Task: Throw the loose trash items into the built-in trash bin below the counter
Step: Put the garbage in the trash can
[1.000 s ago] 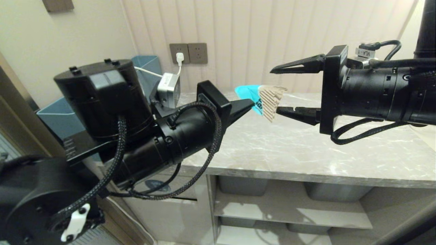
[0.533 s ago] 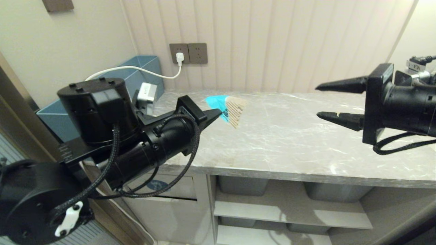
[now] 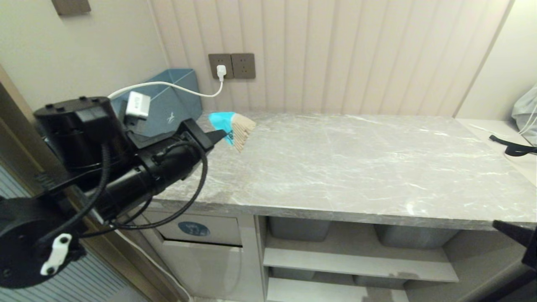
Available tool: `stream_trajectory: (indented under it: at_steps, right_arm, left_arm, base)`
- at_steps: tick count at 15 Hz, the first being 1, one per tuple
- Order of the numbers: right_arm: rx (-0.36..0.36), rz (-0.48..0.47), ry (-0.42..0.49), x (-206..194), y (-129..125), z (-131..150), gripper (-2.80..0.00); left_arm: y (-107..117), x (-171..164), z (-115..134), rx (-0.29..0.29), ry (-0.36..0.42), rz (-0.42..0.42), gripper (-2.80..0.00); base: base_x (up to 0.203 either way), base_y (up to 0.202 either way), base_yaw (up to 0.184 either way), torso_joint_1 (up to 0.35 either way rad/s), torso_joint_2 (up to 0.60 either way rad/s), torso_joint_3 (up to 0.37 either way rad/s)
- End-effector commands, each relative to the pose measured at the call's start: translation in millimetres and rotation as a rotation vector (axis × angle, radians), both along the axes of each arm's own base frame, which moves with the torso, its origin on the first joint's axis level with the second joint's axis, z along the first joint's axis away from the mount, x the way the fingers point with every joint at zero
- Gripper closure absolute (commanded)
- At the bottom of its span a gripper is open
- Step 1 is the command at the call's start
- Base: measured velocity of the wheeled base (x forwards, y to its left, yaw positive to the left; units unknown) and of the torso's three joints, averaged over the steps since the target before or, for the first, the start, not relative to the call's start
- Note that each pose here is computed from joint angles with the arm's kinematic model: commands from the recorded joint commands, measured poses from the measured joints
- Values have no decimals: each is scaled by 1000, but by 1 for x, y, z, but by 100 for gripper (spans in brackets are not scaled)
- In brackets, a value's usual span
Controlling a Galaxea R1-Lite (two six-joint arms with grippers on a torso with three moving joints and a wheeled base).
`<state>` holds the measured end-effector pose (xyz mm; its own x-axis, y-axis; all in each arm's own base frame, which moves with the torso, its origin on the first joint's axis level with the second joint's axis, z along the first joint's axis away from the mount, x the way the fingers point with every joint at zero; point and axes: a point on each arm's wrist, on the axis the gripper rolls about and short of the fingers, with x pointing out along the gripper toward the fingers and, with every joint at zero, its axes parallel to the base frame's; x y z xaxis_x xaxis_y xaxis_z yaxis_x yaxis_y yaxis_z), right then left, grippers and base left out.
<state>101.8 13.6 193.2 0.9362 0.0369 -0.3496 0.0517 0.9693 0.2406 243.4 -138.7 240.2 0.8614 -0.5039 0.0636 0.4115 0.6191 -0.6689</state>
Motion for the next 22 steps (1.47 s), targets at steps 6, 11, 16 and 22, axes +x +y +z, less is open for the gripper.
stream_trajectory:
  at_steps: [6, 11, 16, 22]
  right_arm:
    - [-309, -80, -230, -100, -19, -82, 0]
    - [-348, 243, -98, -104, -13, -116, 0]
    - [-293, 234, -43, -100, -13, -114, 0]
    - [-304, 86, -47, -101, -13, -114, 0]
  left_arm:
    - [99, -64, -12, 152, -82, 238, 0]
    - [125, -104, -32, 421, -174, 295, 0]
    - [132, -146, -49, 452, -178, 358, 0]
    - [134, -178, -71, 490, -111, 377, 0]
  base:
    - [0, 0, 0, 0, 0, 0]
    - [0, 0, 0, 0, 0, 0]
    - [0, 0, 0, 0, 0, 0]
    - [0, 0, 0, 0, 0, 0]
